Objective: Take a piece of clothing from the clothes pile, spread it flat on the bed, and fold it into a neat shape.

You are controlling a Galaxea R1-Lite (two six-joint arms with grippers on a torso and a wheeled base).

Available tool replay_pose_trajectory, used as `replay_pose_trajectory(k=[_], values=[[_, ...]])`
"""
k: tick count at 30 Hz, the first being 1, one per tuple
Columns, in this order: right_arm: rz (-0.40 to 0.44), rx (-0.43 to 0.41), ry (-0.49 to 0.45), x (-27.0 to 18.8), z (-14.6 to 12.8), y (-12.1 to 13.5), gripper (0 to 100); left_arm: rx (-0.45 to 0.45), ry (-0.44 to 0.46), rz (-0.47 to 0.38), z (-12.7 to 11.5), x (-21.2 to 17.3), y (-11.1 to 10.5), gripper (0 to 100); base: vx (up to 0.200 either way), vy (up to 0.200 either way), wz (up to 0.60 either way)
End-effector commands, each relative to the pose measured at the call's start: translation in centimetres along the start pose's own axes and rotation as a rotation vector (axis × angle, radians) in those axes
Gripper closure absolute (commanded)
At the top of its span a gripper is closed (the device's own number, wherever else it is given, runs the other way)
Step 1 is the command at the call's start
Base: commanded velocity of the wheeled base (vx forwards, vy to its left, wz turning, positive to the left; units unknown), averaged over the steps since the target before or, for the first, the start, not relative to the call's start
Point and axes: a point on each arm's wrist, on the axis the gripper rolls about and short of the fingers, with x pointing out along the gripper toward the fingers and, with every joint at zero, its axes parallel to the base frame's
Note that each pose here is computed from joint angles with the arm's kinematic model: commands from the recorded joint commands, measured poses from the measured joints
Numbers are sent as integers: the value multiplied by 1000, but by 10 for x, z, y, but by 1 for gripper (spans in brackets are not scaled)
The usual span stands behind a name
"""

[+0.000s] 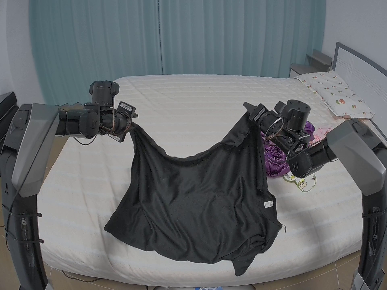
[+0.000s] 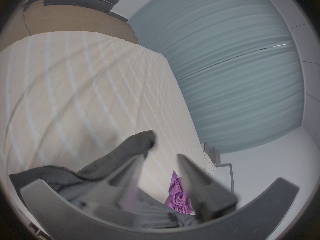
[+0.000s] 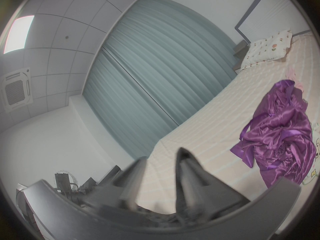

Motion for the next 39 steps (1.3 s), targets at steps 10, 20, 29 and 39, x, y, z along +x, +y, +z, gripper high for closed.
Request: replay_pose_trajectory(k=[10,20,29,39], values=[[-420,-229,118,4,-54,-121,0,-23,-121,120,21,49,49,0,0,0,0],[-427,-221,103,-8,-20,-115,0,-17,-45,207,22,23,45,0,0,0,0],[-363,-177,349,-44,-51,-115,0,-18,131,205,13,-34,67,0,0,0,0],[-402,-246,481,-32,-90,-117,0,-34,166,193,-3,-64,99,0,0,0,0]])
